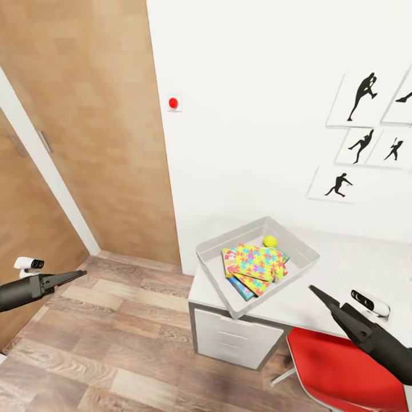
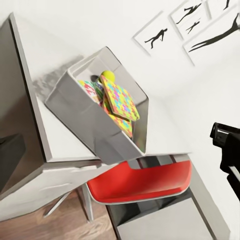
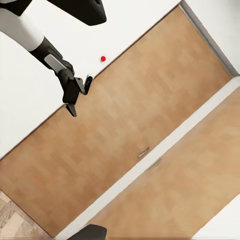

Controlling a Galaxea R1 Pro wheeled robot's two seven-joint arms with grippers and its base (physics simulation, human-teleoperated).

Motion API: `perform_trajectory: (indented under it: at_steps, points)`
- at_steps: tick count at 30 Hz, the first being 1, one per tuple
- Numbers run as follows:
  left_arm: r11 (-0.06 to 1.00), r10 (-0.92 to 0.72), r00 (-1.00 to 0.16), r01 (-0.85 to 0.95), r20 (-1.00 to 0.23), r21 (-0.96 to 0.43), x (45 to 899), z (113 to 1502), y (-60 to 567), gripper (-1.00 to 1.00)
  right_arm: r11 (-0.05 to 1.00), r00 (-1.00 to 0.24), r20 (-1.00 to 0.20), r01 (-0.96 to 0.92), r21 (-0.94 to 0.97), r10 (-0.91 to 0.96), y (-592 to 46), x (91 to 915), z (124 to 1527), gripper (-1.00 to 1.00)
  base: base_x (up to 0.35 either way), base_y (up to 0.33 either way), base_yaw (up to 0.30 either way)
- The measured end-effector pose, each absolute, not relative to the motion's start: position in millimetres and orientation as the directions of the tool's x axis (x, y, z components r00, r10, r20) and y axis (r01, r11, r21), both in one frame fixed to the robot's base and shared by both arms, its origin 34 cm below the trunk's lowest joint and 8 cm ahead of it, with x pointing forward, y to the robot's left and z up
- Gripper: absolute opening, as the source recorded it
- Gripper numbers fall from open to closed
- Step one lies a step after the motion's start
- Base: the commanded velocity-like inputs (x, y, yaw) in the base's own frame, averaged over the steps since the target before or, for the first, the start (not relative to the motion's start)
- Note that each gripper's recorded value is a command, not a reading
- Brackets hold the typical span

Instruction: Put all the toys in the child's room - the three board games (two on the bed and one on the table), the two jigsaw puzzles on the table, and the tennis ball on the table - inside the toy box on the table in the child's room.

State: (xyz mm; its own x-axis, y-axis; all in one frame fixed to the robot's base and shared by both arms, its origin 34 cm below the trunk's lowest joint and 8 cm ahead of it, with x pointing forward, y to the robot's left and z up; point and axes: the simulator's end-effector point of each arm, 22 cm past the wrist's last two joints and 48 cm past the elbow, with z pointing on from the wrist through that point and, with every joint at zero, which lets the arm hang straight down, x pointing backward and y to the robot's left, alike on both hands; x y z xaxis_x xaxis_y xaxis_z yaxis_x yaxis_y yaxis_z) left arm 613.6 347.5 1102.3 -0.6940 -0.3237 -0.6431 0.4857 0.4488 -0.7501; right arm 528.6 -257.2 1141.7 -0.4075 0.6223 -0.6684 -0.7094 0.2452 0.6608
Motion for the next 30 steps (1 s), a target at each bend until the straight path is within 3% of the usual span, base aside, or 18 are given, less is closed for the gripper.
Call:
perform_trajectory:
  at_steps: [30]
  points:
    - [0.462,-0.305,-0.640,0.548,-0.706,-0.697,608.3,1125.8,348.4,1.00,0.279,-0.355,-0.681,-0.718,0.638,0.640,-273.0,519.5,1156.2,1.00,-0.021,0.091,-0.152]
